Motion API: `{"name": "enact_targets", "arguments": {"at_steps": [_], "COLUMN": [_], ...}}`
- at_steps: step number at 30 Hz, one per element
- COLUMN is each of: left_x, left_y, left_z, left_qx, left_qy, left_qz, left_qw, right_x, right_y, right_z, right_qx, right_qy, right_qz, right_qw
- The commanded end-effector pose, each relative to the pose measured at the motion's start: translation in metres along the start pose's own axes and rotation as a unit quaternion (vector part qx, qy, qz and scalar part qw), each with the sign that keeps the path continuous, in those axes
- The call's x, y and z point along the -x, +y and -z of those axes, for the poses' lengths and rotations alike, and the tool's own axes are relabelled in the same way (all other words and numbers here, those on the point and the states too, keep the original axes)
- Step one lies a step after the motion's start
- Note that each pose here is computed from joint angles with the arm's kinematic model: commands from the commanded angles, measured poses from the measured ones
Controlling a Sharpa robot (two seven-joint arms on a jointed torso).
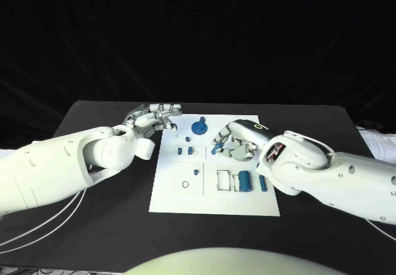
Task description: Assemble the parts on the task board
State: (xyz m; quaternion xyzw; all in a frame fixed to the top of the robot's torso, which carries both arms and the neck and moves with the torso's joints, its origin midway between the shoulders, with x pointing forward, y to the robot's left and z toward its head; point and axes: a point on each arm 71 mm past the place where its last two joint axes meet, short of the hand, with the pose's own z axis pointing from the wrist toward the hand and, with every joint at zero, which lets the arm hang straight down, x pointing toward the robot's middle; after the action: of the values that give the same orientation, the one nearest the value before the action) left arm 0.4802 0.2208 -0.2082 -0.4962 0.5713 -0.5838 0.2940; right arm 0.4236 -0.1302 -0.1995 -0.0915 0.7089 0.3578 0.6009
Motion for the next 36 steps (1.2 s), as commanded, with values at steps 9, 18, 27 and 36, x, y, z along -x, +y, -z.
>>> {"name": "enact_targets", "arguments": {"at_steps": [9,18,27,36], "left_x": [-0.0044,-0.0069,-0.0075,-0.0077], "left_y": [0.0048,0.0057,0.0058,0.0059], "left_z": [-0.0003,-0.0012,-0.0016,-0.0016], "left_qx": [0.000,0.001,0.001,0.001], "left_qy": [0.012,0.014,0.015,0.016], "left_qz": [0.004,0.005,0.005,0.005], "left_qw": [1.000,1.000,1.000,1.000], "right_x": [-0.037,-0.059,-0.072,-0.076], "right_y": [0.051,0.057,0.058,0.060], "right_z": [-0.011,-0.018,-0.021,-0.022], "right_qx": [0.081,0.083,0.078,0.078], "right_qy": [0.051,0.088,0.106,0.108], "right_qz": [-0.009,-0.001,0.006,0.017], "right_qw": [0.995,0.993,0.991,0.991]}}
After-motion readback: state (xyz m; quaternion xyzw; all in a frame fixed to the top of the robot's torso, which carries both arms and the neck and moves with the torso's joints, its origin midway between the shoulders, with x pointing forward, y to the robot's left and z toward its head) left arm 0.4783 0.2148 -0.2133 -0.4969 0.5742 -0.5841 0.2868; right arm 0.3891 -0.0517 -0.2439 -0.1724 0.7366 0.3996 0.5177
